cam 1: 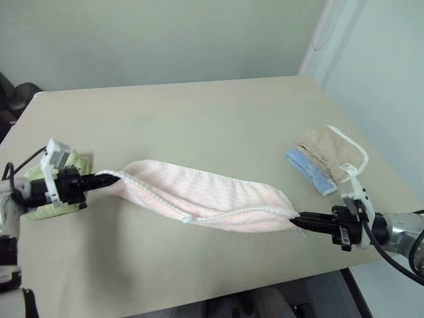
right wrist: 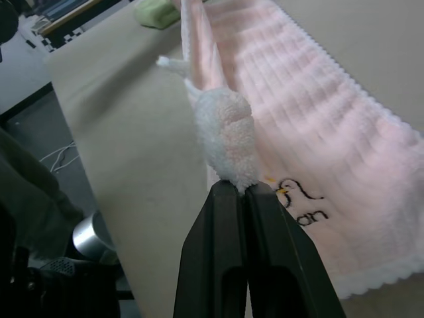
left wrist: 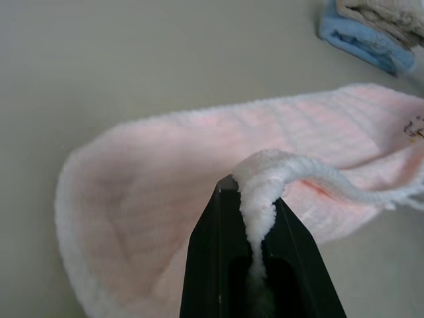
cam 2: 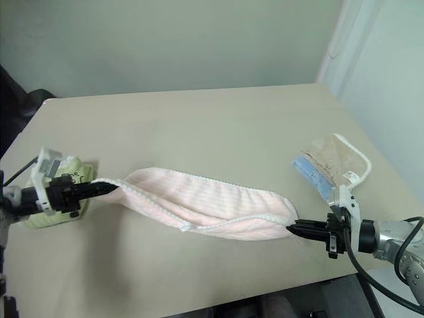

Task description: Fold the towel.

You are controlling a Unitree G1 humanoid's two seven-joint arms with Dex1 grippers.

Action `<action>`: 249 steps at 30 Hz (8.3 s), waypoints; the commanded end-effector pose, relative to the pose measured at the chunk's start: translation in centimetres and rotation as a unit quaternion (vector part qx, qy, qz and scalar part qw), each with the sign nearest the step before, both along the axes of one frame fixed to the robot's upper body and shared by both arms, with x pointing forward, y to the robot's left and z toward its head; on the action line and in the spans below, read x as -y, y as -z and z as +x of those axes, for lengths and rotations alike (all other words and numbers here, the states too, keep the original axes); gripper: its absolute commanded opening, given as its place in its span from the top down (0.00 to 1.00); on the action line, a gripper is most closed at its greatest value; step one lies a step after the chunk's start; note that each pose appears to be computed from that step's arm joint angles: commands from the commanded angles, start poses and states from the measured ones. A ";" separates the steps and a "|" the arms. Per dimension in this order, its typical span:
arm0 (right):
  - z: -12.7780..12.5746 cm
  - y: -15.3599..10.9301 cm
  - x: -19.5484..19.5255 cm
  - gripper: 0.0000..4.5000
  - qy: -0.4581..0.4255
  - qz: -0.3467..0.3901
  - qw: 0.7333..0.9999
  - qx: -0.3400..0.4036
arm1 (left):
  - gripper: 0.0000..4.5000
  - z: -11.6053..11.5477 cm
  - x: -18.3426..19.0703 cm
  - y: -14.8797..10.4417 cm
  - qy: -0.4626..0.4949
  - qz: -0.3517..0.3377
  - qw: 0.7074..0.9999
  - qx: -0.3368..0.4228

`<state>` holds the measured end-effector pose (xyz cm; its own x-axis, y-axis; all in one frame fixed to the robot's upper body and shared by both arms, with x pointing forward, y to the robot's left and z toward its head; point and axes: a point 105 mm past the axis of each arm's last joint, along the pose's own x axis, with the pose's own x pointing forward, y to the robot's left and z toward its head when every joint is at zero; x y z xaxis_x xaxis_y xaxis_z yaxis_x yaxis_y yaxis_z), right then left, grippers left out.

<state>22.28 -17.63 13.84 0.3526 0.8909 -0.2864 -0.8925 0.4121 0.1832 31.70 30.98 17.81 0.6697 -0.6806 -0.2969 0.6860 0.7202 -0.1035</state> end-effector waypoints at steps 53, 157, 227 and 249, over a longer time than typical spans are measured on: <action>7.3 3.1 3.9 1.00 0.140 -0.098 0.985 0.039 | 0.85 8.4 0.4 5.1 -0.111 0.176 0.978 0.028; 3.2 6.5 1.5 0.47 0.412 0.289 0.805 -0.315 | 0.00 2.2 11.3 2.3 0.021 -0.124 0.991 0.055; 7.6 -6.0 -10.2 0.05 -0.040 0.016 0.998 0.051 | 0.00 2.6 10.3 1.7 -0.033 -0.186 0.979 0.077; 12.2 7.2 -7.3 0.99 0.095 -0.136 0.984 0.067 | 0.00 1.8 11.1 2.0 -0.029 -0.187 0.980 0.063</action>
